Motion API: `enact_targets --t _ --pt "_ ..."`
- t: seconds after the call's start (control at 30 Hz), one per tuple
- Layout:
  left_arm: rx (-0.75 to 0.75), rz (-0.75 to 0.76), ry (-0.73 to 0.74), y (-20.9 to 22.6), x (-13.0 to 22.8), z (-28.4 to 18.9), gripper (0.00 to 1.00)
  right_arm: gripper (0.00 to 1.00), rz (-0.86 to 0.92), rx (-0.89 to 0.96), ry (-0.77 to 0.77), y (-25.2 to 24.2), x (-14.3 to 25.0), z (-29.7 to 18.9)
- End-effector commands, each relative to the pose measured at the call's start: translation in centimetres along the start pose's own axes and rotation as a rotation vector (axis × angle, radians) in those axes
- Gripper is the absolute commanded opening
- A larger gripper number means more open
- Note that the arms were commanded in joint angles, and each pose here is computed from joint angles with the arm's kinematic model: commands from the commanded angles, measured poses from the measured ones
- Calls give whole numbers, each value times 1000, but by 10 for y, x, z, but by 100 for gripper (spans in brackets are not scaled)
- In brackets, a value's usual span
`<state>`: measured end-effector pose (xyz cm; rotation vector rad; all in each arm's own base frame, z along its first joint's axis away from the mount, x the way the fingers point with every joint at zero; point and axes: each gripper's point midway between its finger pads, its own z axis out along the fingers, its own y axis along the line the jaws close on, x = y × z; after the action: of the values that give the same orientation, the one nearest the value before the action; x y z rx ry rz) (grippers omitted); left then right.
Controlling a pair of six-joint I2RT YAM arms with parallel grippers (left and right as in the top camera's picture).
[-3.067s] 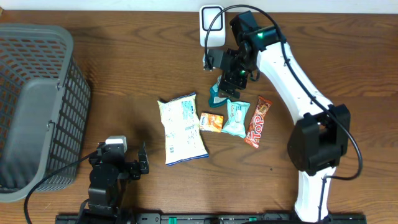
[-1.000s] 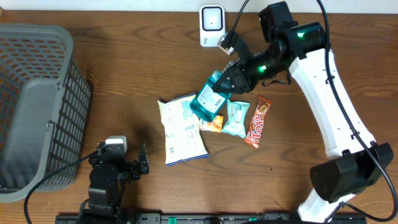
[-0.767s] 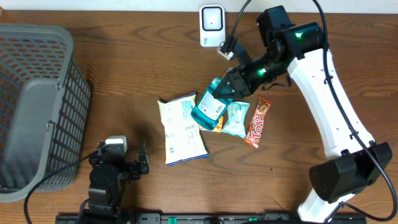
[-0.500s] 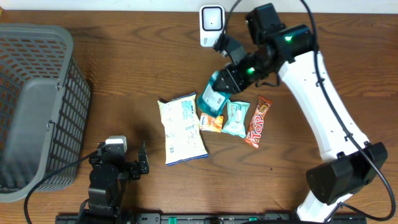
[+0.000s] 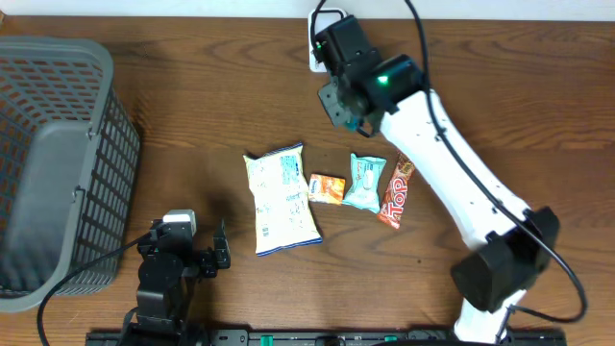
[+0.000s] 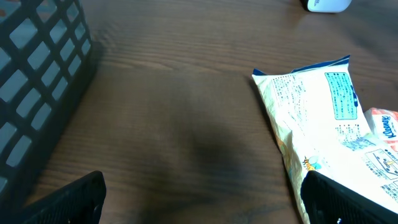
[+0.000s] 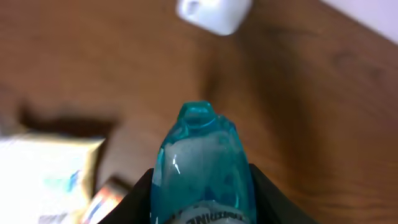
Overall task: Scan the item barcode
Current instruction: 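Rotate the held bottle with the right gripper above the items, then hold the bottle's barcode up to the white scanner window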
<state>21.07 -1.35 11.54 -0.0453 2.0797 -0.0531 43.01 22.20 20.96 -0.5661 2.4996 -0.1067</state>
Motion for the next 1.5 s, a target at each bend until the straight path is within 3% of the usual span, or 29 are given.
enact_targets --t 0.0,0.17,0.33,0.6,0.67,0.87,0.97,1.47 --pt "10 13 -20 -2 -7 -3 99 23 53 220 -32 -33 -11 17" --pt "10 13 -20 -2 -7 -3 99 25 37 339 -102 -39 -34 51" --pt "10 13 -20 -2 -7 -3 99 24 39 532 -202 -58 -68 55" --pt "10 13 -20 -2 -7 -3 99 24 -92 780 -316 -58 -124 59" --pt "10 13 -20 -2 -7 -3 99 21 -130 846 -343 -56 -135 64" --pt "10 13 -20 -2 -7 -3 99 21 -252 1056 -368 -53 -149 91" --pt "10 13 -20 -2 -7 -3 99 25 -304 1075 -356 -45 -147 109" --pt "10 13 -20 -2 -7 -3 99 26 -340 954 -472 0 -156 124"
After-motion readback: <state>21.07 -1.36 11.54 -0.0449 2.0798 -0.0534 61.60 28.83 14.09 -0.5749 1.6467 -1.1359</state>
